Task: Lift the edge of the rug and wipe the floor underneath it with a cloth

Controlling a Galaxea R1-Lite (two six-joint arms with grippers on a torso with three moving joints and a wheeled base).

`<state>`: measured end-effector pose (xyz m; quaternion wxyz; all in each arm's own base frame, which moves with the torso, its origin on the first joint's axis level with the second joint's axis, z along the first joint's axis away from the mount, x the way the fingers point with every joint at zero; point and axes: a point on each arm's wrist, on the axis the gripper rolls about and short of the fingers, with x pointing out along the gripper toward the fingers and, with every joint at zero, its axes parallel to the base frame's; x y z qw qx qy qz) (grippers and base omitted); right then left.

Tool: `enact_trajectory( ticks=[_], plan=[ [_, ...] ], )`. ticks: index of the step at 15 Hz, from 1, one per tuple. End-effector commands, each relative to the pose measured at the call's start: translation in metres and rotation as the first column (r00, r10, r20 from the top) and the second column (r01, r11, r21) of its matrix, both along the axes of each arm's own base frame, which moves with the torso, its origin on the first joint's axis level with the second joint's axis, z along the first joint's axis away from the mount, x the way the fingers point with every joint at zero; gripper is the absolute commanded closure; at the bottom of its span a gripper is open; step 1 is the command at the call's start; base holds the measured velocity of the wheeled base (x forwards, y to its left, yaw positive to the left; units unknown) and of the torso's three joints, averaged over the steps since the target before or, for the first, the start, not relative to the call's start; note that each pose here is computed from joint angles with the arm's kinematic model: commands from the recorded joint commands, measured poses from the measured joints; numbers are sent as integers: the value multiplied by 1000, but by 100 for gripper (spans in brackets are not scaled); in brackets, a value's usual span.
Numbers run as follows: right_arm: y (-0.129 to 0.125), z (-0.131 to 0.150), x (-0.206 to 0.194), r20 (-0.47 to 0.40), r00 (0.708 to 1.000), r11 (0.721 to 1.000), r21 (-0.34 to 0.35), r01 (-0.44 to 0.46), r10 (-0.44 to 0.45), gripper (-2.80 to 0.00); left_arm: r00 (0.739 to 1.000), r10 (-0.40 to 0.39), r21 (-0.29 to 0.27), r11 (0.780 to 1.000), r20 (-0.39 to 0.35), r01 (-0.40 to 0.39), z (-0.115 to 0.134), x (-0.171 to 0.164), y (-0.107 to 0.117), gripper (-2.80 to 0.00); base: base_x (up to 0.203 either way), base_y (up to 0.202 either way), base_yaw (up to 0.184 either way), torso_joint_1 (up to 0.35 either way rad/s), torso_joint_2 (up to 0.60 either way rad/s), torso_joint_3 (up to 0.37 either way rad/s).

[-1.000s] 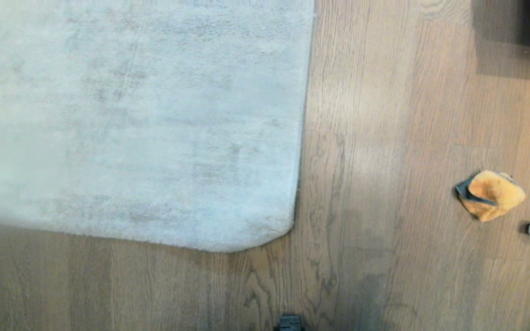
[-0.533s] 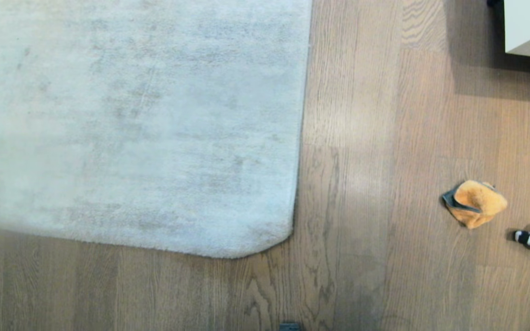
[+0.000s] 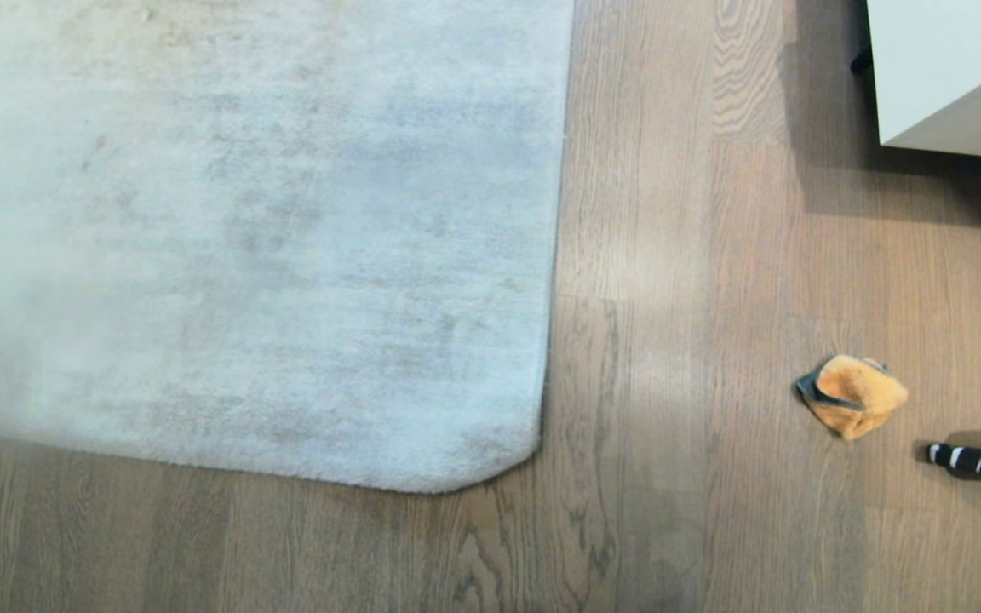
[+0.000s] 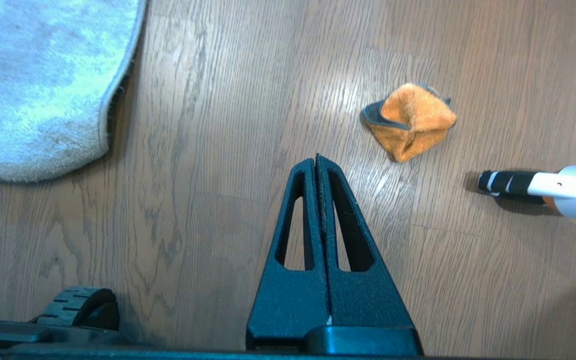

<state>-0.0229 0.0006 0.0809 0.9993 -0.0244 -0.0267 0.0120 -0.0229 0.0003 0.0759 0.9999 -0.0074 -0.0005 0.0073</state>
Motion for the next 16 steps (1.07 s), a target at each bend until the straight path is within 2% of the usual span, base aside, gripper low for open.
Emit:
enact_trajectory(
  ticks=[1, 16],
  plan=[
    [0, 0, 0, -1, 1000, 1000, -1, -1, 1, 0, 1000, 2, 0, 1000, 1, -2, 0, 0, 0, 0, 0, 0, 0, 2, 2, 203],
    [0, 0, 0, -1, 1000, 1000, -1, -1, 1, 0, 1000, 2, -4, 1000, 1, -2, 0, 0, 0, 0, 0, 0, 0, 3, 2, 200]
  ],
)
